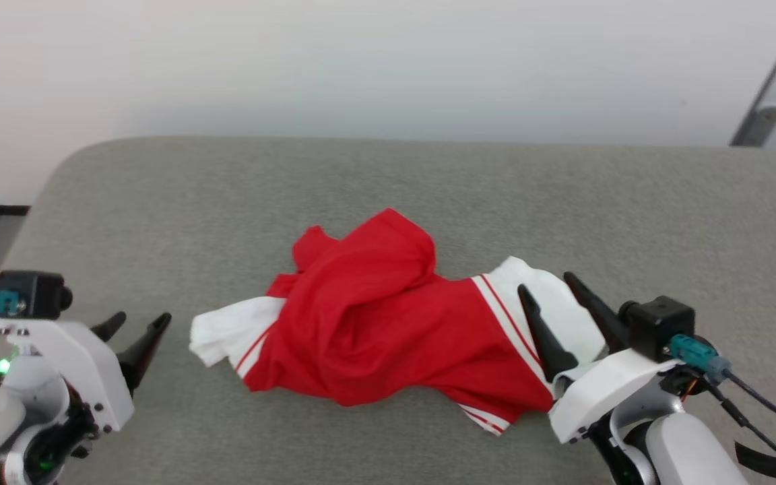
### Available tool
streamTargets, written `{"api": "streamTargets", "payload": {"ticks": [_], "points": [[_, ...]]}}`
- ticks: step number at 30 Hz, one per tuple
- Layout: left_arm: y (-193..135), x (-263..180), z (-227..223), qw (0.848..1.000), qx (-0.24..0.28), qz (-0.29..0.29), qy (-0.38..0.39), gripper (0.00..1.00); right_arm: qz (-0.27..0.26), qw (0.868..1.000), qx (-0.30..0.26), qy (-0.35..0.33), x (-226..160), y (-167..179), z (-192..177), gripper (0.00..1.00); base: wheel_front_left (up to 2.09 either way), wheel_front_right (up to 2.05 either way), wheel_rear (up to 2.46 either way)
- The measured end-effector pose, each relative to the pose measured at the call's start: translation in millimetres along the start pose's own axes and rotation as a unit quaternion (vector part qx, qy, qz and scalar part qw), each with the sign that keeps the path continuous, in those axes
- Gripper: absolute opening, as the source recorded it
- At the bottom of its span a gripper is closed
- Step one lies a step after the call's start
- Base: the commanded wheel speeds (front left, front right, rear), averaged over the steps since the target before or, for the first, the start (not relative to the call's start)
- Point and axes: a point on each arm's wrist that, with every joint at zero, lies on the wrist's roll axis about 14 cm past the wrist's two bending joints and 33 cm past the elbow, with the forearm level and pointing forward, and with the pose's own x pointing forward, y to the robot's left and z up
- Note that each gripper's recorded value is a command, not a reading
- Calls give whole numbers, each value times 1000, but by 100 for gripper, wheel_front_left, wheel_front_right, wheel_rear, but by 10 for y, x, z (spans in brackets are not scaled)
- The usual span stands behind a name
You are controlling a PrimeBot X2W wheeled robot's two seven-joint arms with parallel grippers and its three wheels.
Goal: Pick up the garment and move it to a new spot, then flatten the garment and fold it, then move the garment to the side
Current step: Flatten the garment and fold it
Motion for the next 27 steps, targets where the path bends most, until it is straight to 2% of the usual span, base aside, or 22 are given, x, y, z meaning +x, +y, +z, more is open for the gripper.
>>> {"api": "streamTargets", "payload": {"ticks": [6,11,15,19,27], "points": [[220,-405,186,993,0,40,-108,100,71,997,3,36,75,472,-122,100,0,0,0],[440,-751,198,982,-13,86,-169,100,135,987,11,90,132,892,-264,100,0,0,0],[553,-966,151,975,-21,111,-191,100,171,975,-3,144,162,1092,-398,100,0,0,0],[596,-1157,342,956,-30,135,-258,100,194,960,-18,199,187,1208,-544,100,0,0,0],[646,-1402,46,937,-64,169,-298,100,209,927,-64,304,253,1254,-883,100,0,0,0]]}}
